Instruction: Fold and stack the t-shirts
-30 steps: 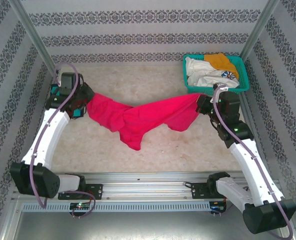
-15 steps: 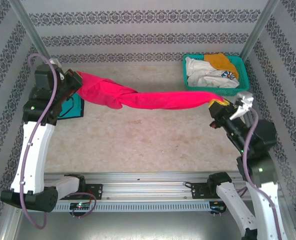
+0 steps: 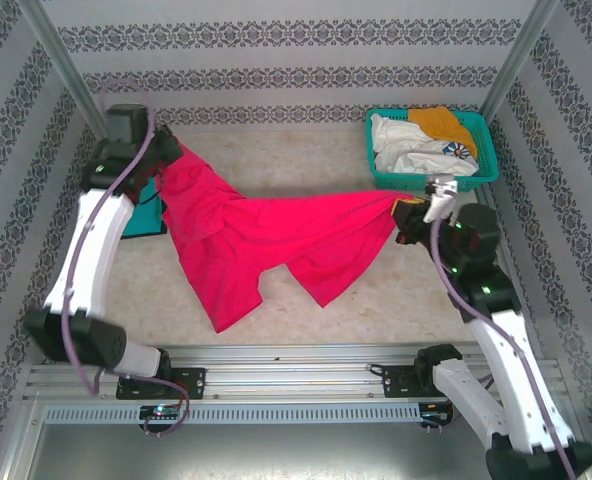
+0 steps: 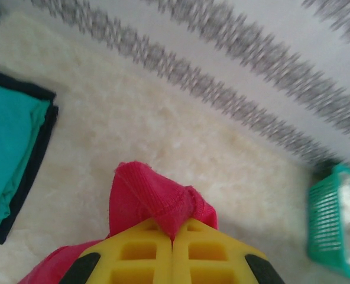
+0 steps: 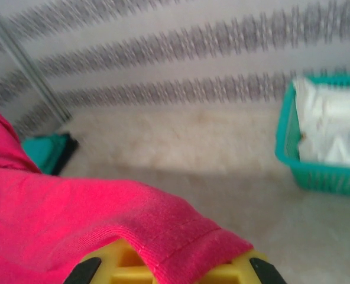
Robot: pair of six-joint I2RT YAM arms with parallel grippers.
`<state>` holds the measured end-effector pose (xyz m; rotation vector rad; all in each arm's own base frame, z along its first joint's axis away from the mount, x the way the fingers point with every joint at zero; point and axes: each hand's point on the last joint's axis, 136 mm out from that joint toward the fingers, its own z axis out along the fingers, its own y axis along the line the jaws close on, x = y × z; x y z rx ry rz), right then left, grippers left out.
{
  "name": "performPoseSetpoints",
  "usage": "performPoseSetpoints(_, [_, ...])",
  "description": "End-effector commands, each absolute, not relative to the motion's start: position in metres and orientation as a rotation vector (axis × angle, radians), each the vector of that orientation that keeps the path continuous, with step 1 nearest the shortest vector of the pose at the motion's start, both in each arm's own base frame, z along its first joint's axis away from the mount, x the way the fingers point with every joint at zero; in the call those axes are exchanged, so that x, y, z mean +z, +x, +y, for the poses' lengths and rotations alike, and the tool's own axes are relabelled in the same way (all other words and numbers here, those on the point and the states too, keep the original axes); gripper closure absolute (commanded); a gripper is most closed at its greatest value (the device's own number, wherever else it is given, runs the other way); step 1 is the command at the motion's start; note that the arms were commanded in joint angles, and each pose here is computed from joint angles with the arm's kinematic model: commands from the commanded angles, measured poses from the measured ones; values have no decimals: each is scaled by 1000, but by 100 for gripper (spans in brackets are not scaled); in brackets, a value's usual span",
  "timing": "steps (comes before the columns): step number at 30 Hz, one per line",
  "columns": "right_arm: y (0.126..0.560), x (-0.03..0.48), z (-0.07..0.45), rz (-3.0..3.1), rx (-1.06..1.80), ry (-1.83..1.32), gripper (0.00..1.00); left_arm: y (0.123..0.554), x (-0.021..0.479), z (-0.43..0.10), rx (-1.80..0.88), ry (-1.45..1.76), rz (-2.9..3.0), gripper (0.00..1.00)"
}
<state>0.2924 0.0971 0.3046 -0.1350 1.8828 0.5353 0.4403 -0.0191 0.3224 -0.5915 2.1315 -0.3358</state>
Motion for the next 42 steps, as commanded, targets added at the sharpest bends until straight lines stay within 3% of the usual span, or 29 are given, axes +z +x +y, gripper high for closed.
performPoseSetpoints(1, [320, 262, 98, 1963, 495, -108, 100, 479, 275, -25, -336, -552, 2240, 76])
performPoseSetpoints(3, [334, 231, 103, 2039, 516, -85, 100, 498, 239, -32, -313, -556, 2307, 22])
performPoseSetpoints(4, [341, 217, 103, 2074, 511, -64, 100, 503, 224, -33, -292, -567, 2343, 4])
performPoseSetpoints(5, [346, 206, 101, 2102, 497, -43, 100, 506, 214, -35, -278, -571, 2369, 0])
performPoseSetpoints(11, [360, 166, 87, 2213, 416, 49, 100, 476, 207, -35, -191, -612, 2355, 0])
performPoseSetpoints(14, [358, 150, 82, 2261, 406, 105, 100, 434, 203, -29, -139, -674, 2342, 0])
performPoseSetpoints(18, [351, 135, 77, 2301, 413, 180, 100, 370, 160, -41, -159, -801, 2406, 0])
performPoseSetpoints(23, [340, 121, 76, 2335, 432, 217, 100, 315, 105, -68, -267, -953, 2496, 16])
performPoseSetpoints(27, [335, 114, 75, 2347, 429, 225, 100, 301, 73, -76, -318, -1057, 2520, 34])
performPoseSetpoints(31, [335, 113, 74, 2351, 430, 229, 100, 296, 52, -78, -294, -1126, 2569, 43])
performPoseSetpoints(38, [333, 115, 73, 2348, 422, 231, 100, 298, 24, -87, -307, -1171, 2622, 54])
performPoseSetpoints(42, [331, 113, 71, 2355, 419, 239, 100, 286, 19, -89, -298, -1215, 2666, 48])
